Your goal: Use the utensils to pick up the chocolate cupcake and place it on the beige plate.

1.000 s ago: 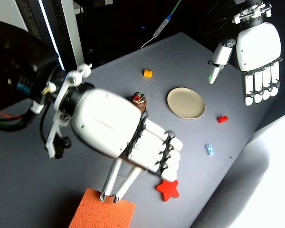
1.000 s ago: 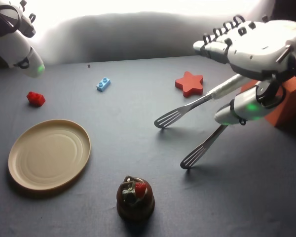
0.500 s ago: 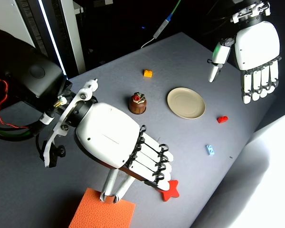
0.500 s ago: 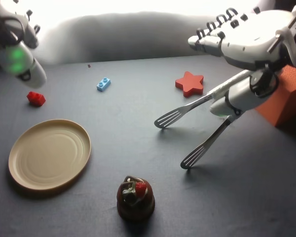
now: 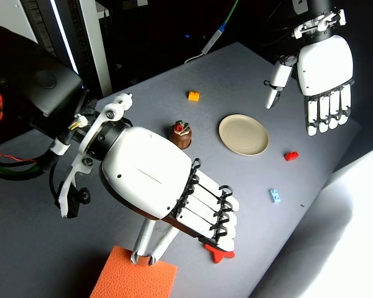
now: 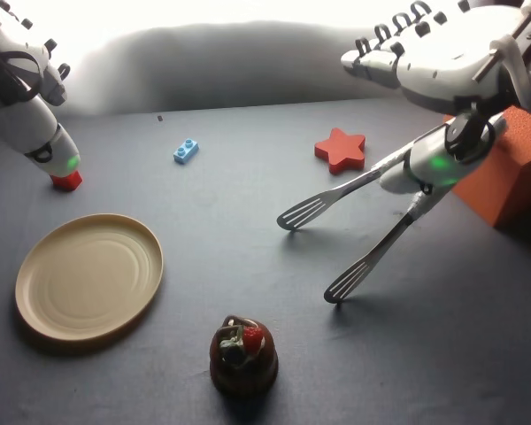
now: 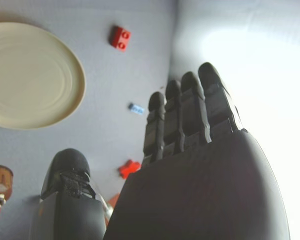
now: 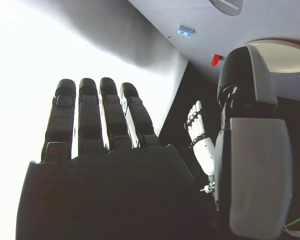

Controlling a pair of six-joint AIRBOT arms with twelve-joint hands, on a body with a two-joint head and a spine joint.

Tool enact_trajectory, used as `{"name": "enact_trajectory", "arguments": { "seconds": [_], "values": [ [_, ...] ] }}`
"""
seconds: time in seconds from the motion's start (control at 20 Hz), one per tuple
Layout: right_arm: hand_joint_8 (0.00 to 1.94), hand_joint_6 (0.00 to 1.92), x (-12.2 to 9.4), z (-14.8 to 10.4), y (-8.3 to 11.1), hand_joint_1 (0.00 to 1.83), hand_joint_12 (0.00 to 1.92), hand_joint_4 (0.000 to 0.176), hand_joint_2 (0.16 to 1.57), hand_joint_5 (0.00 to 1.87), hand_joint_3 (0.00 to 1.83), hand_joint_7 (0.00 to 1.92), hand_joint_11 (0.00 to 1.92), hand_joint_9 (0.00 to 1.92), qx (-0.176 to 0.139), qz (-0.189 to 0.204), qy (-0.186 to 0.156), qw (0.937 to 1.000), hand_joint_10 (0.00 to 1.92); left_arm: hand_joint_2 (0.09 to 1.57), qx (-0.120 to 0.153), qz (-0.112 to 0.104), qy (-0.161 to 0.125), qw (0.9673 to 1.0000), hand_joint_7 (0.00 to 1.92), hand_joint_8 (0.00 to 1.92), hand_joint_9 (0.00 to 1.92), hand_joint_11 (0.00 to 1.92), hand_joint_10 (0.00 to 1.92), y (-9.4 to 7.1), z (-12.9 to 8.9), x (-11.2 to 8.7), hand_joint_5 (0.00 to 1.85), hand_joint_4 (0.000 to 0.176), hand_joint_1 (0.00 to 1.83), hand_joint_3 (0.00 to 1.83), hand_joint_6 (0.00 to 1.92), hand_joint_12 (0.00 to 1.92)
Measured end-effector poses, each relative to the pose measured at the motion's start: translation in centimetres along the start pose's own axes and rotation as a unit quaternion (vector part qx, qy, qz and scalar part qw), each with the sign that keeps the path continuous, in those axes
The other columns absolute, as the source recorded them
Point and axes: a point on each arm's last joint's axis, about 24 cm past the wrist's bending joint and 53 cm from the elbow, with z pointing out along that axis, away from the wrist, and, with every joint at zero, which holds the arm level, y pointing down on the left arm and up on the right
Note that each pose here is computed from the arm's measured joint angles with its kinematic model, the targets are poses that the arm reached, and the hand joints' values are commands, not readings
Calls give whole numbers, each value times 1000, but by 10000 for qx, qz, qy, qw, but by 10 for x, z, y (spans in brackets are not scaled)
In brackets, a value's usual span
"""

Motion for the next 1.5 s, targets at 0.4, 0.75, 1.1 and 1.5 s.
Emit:
{"name": "enact_trajectory", "arguments": {
  "seconds": [0.4,0.75,1.1,1.5],
  "values": [
    [0,0,-4,-6,29,577,0,0,984,0,1,0,0,0,-872,628,-276,9938,0,1117,126,16,29,9999,216,6,165,0,6,-9,-4,4,235,0,150,1,6,382],
    [0,0,2,-16,33,513,3,0,982,0,0,0,6,0,-1302,441,-205,9903,0,1120,185,51,41,9998,161,3,124,0,3,-15,-7,7,178,0,117,0,0,276],
    [0,0,10,-20,32,496,3,0,975,0,0,0,4,0,-1455,139,-62,9892,0,1110,210,-6,85,9997,225,6,176,0,7,-12,-8,10,234,0,165,0,8,411],
    [0,0,15,-15,17,488,27,0,967,0,0,0,48,0,-1358,147,225,9904,0,1103,301,42,151,9994,260,9,211,0,11,-19,-8,17,282,0,177,0,9,511]
  ]
}}
